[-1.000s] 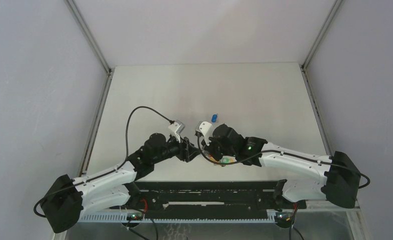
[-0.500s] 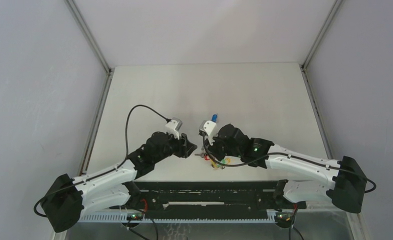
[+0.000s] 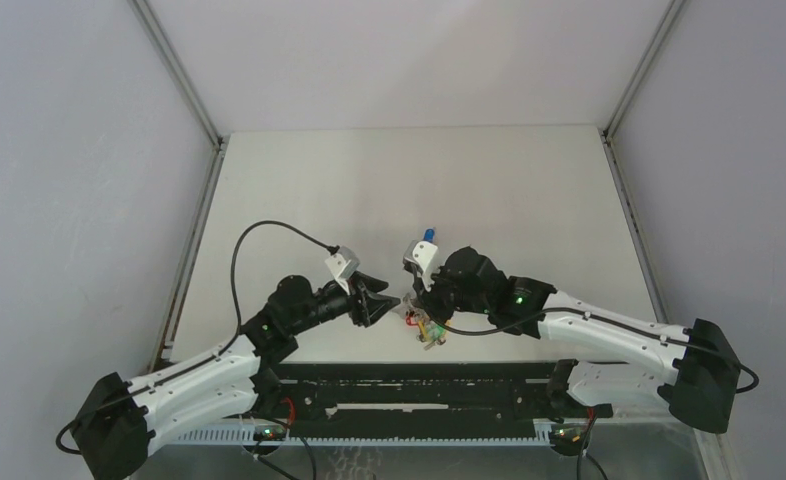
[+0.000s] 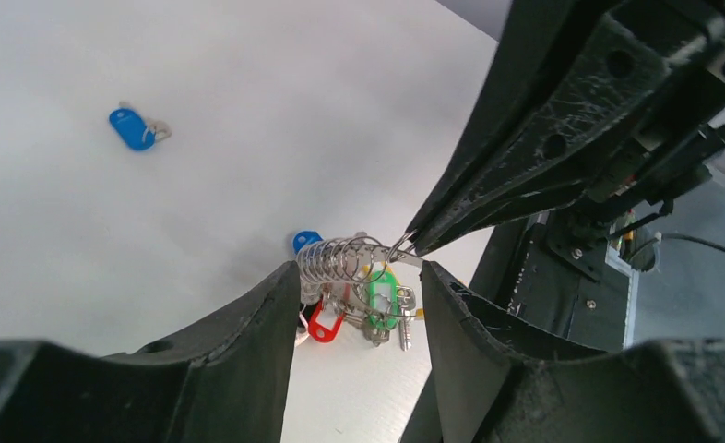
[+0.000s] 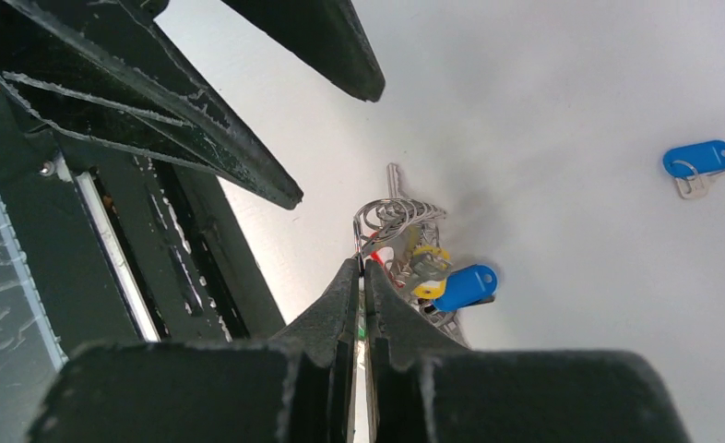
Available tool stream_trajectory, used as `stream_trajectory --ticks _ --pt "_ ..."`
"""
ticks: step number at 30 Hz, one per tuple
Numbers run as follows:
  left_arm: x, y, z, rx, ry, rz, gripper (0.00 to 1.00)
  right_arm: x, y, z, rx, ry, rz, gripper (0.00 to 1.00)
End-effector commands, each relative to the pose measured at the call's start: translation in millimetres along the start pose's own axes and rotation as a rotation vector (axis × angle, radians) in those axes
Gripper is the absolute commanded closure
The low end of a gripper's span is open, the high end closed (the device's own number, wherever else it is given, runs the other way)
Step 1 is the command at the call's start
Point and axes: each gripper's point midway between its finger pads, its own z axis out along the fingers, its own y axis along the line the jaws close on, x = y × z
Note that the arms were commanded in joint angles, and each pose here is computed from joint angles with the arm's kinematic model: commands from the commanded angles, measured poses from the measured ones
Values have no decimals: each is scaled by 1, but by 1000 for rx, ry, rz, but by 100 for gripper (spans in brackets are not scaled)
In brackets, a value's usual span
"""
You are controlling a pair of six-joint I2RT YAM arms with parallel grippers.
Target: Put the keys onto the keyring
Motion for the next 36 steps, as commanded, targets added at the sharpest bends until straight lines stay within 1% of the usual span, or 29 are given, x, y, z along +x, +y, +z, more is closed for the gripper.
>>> stream_trajectory --ticks 1,3,4,6,8,9,10,12,17,20,28,36 --pt "-12 -15 1 120 -60 175 44 -28 6 -8 -34 -112 -30 100" --pt "-10 -19 2 157 -52 231 42 -29 6 -9 -38 -113 -35 100" --pt "-7 -23 2 194 -42 280 42 -28 7 -9 -43 -113 -37 100" --pt "-1 -25 3 232 -24 334 44 -29 8 -8 -47 -113 -43 100" --pt "2 -25 6 250 -13 366 49 -28 8 -7 -52 -111 -47 100" --pt "3 -26 7 264 -8 382 52 -27 8 -7 -53 -108 -49 100" --pt "3 -28 8 281 -5 401 58 -27 9 -6 -57 -107 -51 100" --pt "4 -29 10 296 3 419 61 -26 9 -5 -61 -104 -55 100" --pt "4 -25 13 303 14 479 59 -25 10 -4 -70 -101 -64 100" --pt "0 -24 13 320 13 494 59 -25 11 -4 -76 -106 -70 100" --pt "-6 -37 14 432 16 490 60 -24 11 -3 -87 -108 -71 100" --pt "-13 -41 18 468 20 473 63 -23 11 -2 -97 -104 -73 100"
